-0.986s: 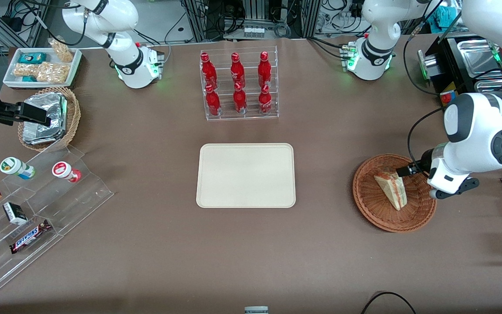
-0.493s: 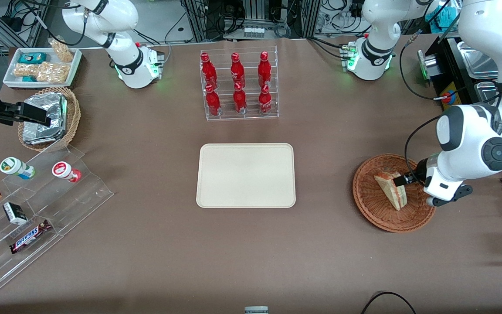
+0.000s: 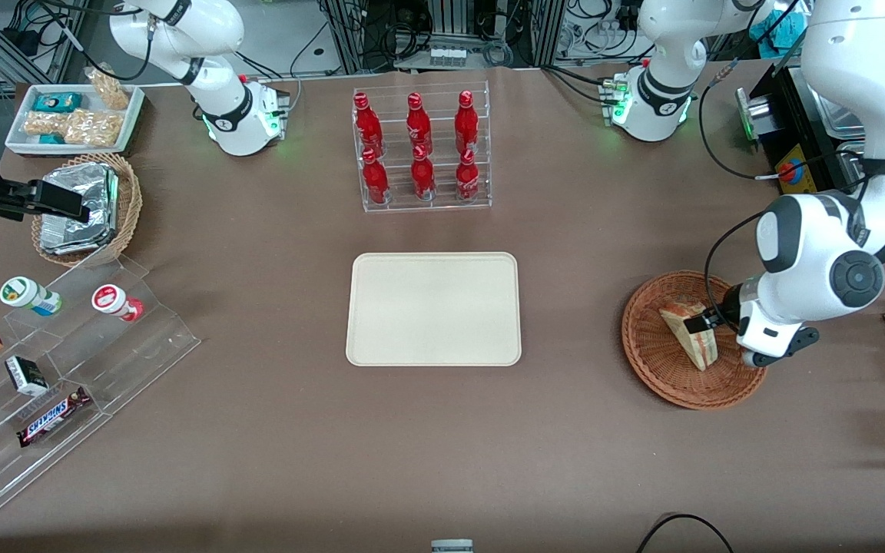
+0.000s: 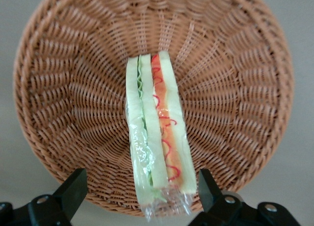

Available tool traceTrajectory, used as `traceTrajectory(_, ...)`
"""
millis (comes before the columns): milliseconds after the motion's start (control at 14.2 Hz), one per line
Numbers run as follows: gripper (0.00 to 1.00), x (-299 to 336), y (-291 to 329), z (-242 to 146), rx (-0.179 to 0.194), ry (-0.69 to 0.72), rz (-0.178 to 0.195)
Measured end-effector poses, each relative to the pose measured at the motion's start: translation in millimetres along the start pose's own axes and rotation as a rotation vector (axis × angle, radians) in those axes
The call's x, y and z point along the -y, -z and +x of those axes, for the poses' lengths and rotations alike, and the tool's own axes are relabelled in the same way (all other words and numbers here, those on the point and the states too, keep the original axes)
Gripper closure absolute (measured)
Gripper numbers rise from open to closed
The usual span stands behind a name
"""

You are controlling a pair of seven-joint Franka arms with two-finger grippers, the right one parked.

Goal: Place sandwich from basket to tray
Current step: 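Lower the left gripper and close it on the sandwich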

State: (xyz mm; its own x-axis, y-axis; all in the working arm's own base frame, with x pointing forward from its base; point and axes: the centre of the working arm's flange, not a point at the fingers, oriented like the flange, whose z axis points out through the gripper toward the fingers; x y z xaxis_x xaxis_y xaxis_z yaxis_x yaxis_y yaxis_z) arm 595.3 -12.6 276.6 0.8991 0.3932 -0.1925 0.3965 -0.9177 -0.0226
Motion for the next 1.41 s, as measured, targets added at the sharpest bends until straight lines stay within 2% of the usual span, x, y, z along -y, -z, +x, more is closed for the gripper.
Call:
traceTrajectory(775,0.0,2,-40,-2,0.067,0.003,0.02)
traceTrajectory(1408,0.0,0,-43,2,0.039,0.003,0.004)
